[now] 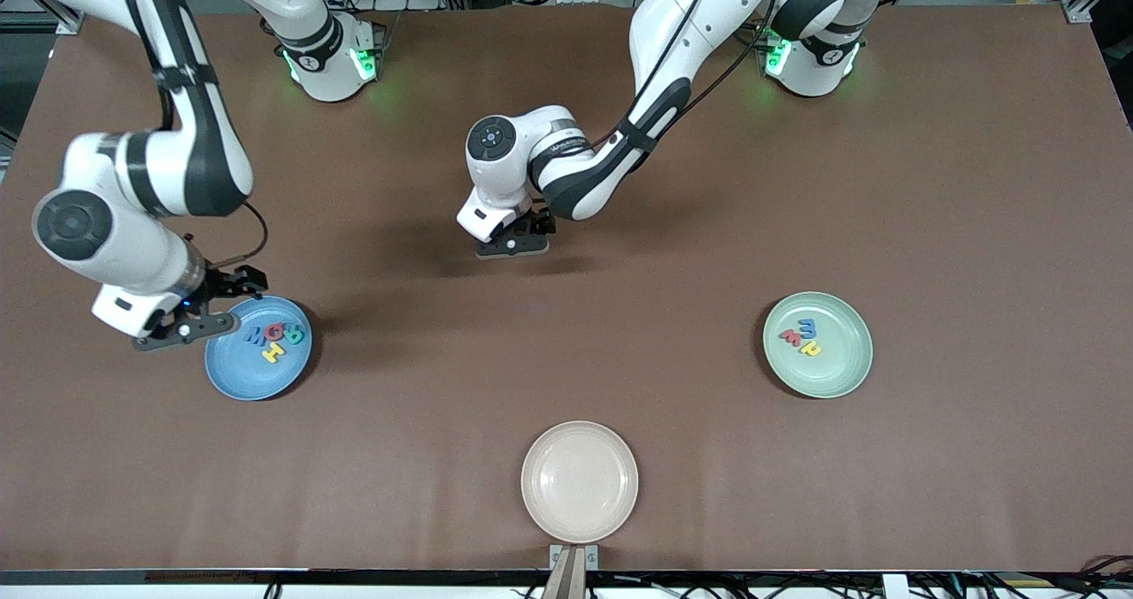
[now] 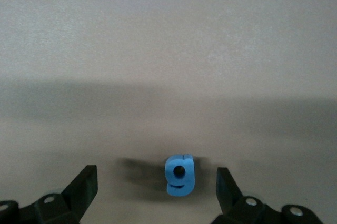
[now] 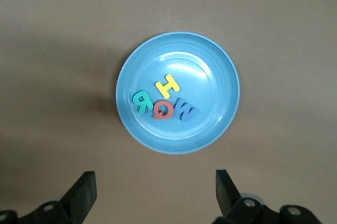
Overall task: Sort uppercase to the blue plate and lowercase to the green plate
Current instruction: 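Release the R on the blue plate while the left gripper grasps the blue g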
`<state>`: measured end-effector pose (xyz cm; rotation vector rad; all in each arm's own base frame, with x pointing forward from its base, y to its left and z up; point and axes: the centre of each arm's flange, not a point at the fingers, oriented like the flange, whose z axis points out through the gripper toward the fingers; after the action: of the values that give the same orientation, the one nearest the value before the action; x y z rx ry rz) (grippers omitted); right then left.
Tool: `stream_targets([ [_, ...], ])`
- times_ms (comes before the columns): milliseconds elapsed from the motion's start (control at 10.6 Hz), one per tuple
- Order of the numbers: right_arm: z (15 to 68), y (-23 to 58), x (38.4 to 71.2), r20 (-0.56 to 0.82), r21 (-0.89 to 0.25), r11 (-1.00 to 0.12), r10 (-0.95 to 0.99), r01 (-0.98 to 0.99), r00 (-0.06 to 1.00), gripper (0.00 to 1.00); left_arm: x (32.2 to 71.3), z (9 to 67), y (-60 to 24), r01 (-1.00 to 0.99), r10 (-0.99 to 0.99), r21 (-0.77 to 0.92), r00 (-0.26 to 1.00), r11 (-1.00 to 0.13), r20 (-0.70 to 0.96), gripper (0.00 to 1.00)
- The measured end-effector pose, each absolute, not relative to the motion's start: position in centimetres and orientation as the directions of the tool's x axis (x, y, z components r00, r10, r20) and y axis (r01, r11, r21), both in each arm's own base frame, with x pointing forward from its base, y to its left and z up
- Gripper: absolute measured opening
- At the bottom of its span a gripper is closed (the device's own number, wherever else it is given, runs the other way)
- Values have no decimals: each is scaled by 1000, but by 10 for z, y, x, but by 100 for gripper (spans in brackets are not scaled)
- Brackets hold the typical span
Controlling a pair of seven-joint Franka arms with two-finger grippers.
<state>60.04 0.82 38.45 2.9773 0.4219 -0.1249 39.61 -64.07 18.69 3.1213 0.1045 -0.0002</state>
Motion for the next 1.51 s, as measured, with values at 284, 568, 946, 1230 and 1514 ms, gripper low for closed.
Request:
stream_targets([
  [284,438,0,590,-50,44,-976,213,215,976,100,394,187,-643,9,9,21,1000,-1000,1,93],
  [568,499,-19,579,-43,12,-986,167,168,985,100,393,179,-642,1,1,12,1000,-1000,-5,86],
  [946,568,-24,566,-44,-7,-995,97,97,994,100,395,183,-644,-10,-10,20,1000,-1000,0,83],
  [1230,615,-28,544,-13,-71,-996,64,63,998,100,396,181,-644,-14,-14,20,1000,-1000,0,81],
  [1514,646,-29,534,-13,-72,-996,61,60,998,100,396,181,-643,-31,-31,19,1000,-999,0,79],
])
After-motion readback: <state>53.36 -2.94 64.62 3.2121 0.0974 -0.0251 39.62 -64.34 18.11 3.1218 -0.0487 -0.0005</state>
